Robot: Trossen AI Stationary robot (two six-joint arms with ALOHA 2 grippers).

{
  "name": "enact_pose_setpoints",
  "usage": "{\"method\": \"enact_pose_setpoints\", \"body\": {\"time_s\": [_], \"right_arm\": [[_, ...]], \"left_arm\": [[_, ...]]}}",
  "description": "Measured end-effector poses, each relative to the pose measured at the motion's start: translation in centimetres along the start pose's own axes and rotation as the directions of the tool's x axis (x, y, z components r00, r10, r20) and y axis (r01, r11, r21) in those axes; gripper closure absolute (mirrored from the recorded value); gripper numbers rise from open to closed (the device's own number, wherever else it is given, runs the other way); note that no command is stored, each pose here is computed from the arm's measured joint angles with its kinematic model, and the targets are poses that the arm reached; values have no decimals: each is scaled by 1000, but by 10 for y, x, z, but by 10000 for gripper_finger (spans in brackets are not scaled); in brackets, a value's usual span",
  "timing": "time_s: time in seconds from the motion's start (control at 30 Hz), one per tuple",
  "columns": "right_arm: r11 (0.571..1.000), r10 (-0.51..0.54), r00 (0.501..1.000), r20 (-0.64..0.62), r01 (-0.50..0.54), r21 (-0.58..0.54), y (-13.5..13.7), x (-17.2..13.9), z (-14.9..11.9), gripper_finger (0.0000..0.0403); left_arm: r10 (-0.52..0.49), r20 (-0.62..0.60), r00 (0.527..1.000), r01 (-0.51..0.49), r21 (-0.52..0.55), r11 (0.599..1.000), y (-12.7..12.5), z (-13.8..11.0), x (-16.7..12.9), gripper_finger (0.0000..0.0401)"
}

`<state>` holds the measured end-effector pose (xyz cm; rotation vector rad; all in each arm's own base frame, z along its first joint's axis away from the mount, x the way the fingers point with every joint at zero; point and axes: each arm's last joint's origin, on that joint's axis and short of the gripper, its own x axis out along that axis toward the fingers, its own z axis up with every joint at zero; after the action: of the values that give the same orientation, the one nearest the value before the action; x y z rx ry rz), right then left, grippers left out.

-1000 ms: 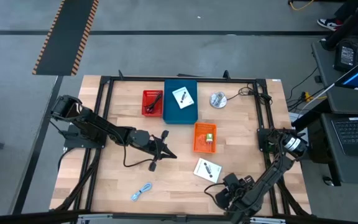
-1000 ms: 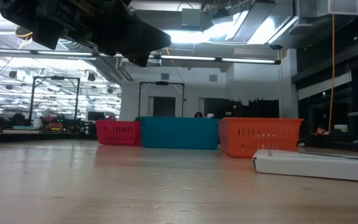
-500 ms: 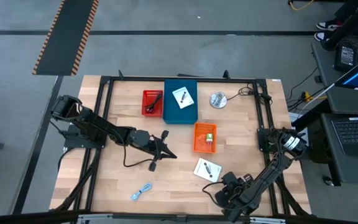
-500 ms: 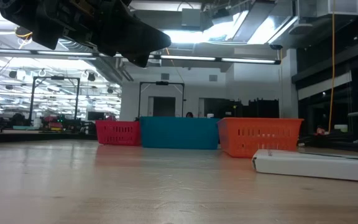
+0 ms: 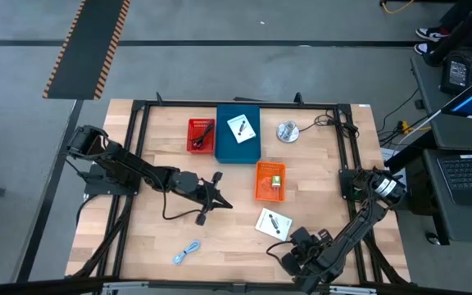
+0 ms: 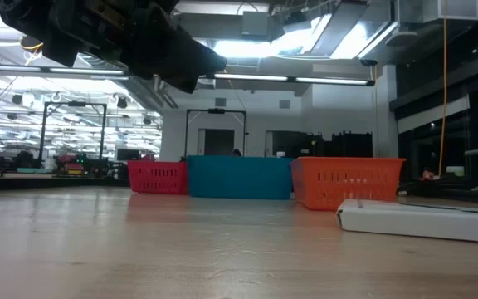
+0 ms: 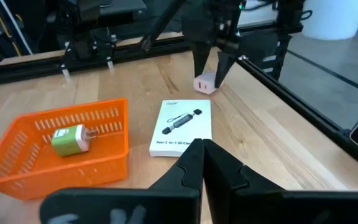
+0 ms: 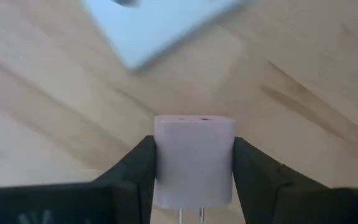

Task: Pick and place items into bin
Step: Put the light pink charger adapter into the orange bin

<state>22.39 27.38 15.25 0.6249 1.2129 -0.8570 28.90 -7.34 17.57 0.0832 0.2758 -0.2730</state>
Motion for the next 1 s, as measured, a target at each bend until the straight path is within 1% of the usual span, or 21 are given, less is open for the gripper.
{"method": "enact_pose_setpoints", "body": {"time_s": [0.1,0.3,0.43,0.57,0.7,0.77,0.87,1.0], "right_arm": [[998,63,997,40,-62,-22,1,-9,2,254],[988,137,982,132,-126,-84,-4,-28,12,254],[977,195,952,237,-167,-132,-10,-44,22,254],[971,228,918,325,-189,-149,-19,-54,30,254],[964,251,899,360,-197,-180,-27,-45,32,254],[957,276,880,387,-214,-195,-32,-38,33,254],[944,324,828,457,-249,-216,-41,-30,36,254],[931,362,777,515,-269,-248,-58,-20,41,254]], "left_arm": [[12,-5,1000,-12,3,1000,3,-1,0,400],[40,-23,999,-40,-6,999,12,-3,0,399],[58,-35,998,-58,1,998,18,-4,-1,400],[78,-48,996,-77,22,997,24,-6,-2,398],[78,-60,995,-77,16,997,31,-7,-2,400],[73,-72,995,-72,12,997,34,-9,-3,399],[66,-81,994,-65,19,998,39,-10,-4,398],[83,-85,993,-82,15,996,45,-11,-5,400]]}}
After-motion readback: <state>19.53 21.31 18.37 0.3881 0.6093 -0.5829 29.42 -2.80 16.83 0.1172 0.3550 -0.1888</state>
